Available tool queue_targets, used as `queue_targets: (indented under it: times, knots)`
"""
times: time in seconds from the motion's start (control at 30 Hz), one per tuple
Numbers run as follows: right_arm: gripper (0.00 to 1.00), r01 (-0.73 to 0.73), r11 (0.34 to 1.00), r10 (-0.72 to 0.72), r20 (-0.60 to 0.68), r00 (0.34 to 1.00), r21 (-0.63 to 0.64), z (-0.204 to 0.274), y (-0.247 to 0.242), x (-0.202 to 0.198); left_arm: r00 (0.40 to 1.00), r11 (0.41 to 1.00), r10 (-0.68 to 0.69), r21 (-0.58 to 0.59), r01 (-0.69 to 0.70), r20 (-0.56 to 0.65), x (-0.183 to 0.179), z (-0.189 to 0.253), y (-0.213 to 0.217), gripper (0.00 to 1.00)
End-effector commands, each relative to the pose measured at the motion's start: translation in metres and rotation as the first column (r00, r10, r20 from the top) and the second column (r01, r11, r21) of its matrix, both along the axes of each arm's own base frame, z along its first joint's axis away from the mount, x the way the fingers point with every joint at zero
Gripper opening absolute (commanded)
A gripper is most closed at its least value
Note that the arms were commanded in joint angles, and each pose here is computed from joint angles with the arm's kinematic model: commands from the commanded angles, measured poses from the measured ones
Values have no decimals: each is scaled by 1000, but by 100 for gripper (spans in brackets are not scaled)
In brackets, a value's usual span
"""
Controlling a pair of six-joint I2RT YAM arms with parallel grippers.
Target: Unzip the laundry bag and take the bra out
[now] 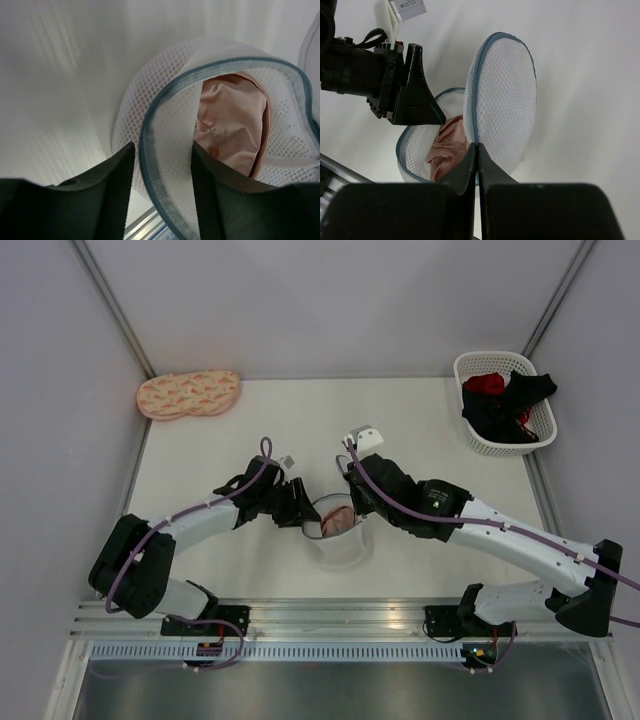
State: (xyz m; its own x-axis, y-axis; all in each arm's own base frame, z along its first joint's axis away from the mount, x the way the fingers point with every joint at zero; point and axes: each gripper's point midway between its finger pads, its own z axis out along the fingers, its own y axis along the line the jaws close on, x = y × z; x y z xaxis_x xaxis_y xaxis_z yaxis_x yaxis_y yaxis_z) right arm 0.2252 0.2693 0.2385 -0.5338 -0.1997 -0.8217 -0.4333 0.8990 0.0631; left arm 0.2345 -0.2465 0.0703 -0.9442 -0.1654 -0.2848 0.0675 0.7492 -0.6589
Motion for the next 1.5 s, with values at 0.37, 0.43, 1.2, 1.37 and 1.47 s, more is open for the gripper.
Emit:
queue_targets:
  times: [0.37,0.43,1.2,1.37,1.47]
  knots:
    - [0,290,956,-292,84,953,40,14,-54,11,984,992,107,-81,-96,143,22,42,-1,2]
    - [1,480,871,-488,88,868,104,16,-88,12,967,987,161,-60,-152,196,30,50,9,2]
    - [57,67,922,-47,-62,997,381,-22,11,-39,949,960,259,64,-274,180,-5,13,58,2]
    - [46,8,938,10,-48,999,345,-32,42,-27,950,960,262,57,-275,169,-11,11,60,2]
    - [45,-15,948,36,-63,997,317,-47,56,-17,949,959,266,50,-278,170,-15,10,61,2]
